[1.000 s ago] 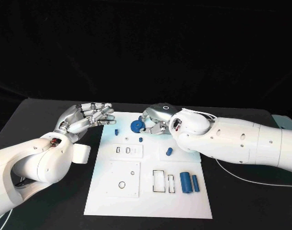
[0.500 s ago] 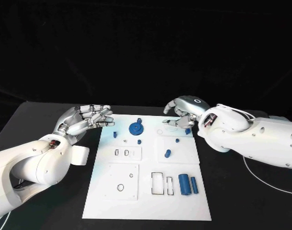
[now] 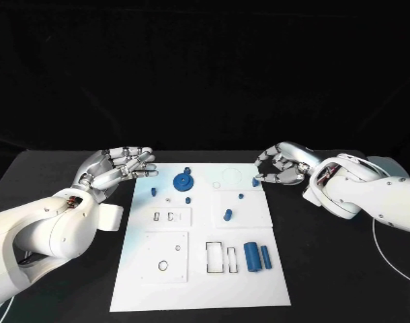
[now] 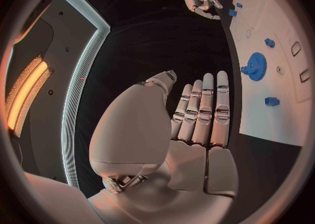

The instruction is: Assemble the parts on the task board

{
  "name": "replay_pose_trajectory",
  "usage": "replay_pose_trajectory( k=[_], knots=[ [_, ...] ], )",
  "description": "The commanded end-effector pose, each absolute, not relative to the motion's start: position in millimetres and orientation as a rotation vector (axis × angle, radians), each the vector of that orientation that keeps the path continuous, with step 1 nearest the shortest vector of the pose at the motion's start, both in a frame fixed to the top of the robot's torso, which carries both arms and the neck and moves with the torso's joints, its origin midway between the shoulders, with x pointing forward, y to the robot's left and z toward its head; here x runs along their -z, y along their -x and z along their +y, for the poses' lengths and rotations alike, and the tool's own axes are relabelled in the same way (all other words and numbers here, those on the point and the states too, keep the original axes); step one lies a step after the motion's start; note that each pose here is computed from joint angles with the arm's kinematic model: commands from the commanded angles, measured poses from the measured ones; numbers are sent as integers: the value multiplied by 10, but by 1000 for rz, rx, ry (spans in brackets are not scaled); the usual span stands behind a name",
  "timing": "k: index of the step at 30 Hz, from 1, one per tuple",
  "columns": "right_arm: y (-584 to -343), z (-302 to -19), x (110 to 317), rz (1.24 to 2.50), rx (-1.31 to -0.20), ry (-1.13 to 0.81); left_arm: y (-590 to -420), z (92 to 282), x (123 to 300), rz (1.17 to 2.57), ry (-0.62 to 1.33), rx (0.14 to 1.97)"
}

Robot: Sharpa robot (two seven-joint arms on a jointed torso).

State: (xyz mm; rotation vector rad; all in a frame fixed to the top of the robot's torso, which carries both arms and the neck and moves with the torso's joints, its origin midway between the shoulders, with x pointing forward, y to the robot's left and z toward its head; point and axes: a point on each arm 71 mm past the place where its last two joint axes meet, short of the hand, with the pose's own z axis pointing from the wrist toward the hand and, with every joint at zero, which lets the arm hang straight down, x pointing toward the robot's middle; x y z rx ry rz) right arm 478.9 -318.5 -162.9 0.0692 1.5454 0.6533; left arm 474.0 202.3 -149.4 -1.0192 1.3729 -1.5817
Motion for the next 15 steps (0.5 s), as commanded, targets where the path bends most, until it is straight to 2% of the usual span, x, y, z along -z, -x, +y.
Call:
replay_pose_trajectory(
  k=[1,15],
  knots=[
    [-4776,-3202,1699,1559,-726,-98,-4737,1998,1482,1375,1003,1612],
    [-4828,-3250,1917,1593,-706,-136,-4752,2006,1492,1374,1005,1608]
  ],
)
